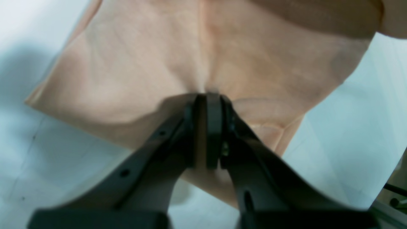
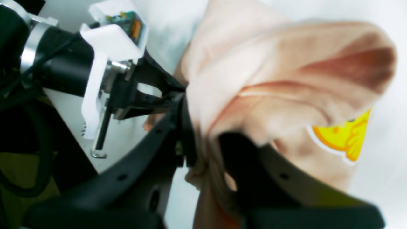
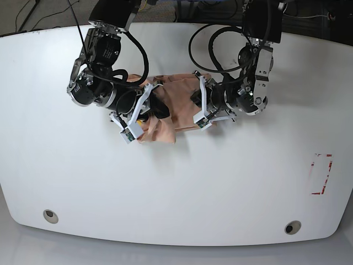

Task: Layout the t-shirt on the table in an organized manner, then fold the t-shirt properly
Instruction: 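Fold the held end with the right gripper over toward the left gripper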

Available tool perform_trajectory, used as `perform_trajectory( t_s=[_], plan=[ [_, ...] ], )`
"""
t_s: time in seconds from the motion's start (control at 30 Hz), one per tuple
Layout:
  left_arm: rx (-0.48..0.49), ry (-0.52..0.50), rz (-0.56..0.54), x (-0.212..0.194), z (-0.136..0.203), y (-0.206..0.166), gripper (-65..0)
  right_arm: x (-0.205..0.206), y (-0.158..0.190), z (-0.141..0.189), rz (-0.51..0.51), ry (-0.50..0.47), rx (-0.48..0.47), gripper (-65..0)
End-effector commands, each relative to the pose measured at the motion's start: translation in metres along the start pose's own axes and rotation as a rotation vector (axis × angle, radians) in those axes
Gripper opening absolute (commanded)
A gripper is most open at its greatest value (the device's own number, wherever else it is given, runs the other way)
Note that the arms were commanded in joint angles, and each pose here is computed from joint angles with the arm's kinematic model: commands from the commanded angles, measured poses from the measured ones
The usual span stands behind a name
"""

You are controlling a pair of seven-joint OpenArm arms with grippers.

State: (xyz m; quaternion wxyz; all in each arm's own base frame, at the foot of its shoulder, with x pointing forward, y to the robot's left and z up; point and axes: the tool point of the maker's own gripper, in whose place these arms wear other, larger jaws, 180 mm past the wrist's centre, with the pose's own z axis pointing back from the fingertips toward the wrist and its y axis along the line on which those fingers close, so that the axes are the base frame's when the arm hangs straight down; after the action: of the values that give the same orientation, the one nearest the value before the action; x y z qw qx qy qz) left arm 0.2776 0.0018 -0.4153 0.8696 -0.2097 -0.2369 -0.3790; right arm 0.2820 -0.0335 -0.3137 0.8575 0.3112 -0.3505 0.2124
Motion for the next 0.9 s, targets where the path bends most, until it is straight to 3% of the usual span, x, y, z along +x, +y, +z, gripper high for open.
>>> perform_trajectory(
  t_s=[0.0, 0.37, 0.47, 0.87],
  plan=[
    [0.0, -0.015, -0.009, 0.008, 0.002, 0.0, -60.7, 0.016, 0.005, 0.001, 0.019, -0.059, 0.019, -57.4],
    [-0.007, -0.024, -0.008, 0.012, 0.001, -0.003, -60.7, 0.02, 0.038, -0.015, 0.049, -0.038, 0.107, -18.4],
    [-0.009, -0.026, -0.007, 0.013, 0.0, -0.004, -60.7, 0.026, 0.041, -0.015, 0.034, -0.053, 0.111, -14.7],
    [0.033, -0.08, -0.002, 0.025, 0.015, 0.007, -60.7, 0.033, 0.02, -0.002, 0.014, -0.096, 0.053, -14.9]
  ],
)
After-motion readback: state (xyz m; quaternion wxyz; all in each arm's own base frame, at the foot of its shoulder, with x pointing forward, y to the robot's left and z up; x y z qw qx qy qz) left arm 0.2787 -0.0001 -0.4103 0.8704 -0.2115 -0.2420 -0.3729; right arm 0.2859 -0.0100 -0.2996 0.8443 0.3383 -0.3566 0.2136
